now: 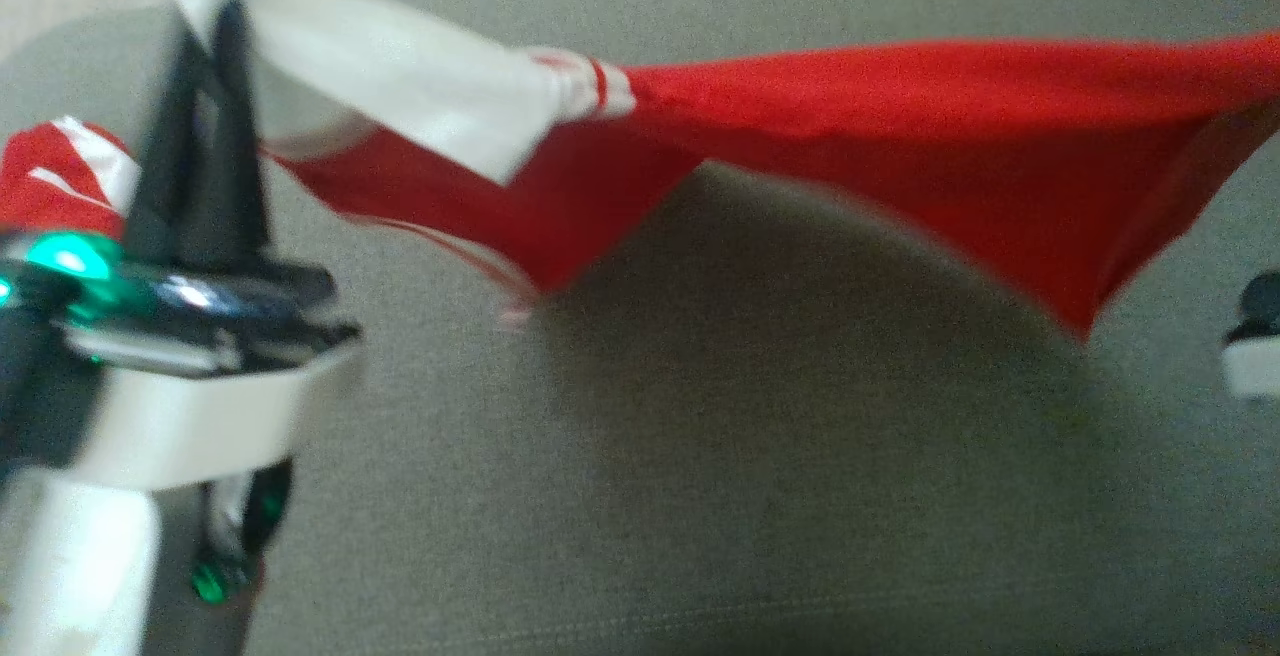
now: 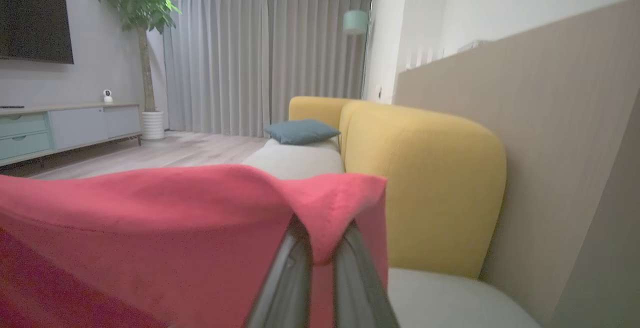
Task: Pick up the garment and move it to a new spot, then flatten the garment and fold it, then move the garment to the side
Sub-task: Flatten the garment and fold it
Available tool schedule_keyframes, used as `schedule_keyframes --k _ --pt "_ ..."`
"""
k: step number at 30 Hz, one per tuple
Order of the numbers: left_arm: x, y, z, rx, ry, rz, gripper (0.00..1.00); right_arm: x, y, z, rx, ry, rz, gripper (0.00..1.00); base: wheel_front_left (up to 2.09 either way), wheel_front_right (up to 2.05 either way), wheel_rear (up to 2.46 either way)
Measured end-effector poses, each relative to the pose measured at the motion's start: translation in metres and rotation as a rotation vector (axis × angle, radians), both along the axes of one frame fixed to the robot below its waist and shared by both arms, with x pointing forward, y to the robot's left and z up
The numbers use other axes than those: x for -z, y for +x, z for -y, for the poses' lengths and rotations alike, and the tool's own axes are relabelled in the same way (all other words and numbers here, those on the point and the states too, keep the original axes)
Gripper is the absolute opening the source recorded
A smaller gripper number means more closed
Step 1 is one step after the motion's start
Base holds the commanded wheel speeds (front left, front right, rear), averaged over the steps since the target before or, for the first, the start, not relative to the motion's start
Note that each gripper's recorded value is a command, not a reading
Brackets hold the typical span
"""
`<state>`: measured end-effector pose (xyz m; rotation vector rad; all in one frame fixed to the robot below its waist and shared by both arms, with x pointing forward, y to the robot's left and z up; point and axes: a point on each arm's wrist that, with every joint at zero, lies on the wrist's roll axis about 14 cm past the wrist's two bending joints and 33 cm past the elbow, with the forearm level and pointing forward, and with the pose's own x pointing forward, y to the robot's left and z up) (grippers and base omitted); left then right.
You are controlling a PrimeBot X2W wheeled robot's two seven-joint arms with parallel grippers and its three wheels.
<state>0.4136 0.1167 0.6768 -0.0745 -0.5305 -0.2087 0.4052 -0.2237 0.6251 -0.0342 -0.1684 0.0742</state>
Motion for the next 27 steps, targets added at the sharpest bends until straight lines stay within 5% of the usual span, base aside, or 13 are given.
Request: schedule_keyframes --k 5,9,17,27 --pt "-0.109 -0.038 -0.001 0.001 -0.004 0.352 0.00 -0.076 -0.010 -0.001 -0.020 -0.056 0.175 0.00 0.00 0.00 0.00" --pt "-0.151 -0.057 0.007 0.027 0.020 0.458 0.00 -0.104 -0.021 -0.002 -0.034 -0.057 0.212 0.00 0.00 0.00 0.00" --pt "-0.121 -0.003 0.018 0.071 -0.001 0.278 0.00 -0.085 0.000 -0.006 -0.074 0.024 0.126 0.00 0.00 0.00 0.00" --pt "-0.087 0.114 0.042 0.094 -0.022 0.118 0.00 -0.080 0.098 -0.020 -0.143 0.150 0.100 0.00 0.00 0.00 0.00"
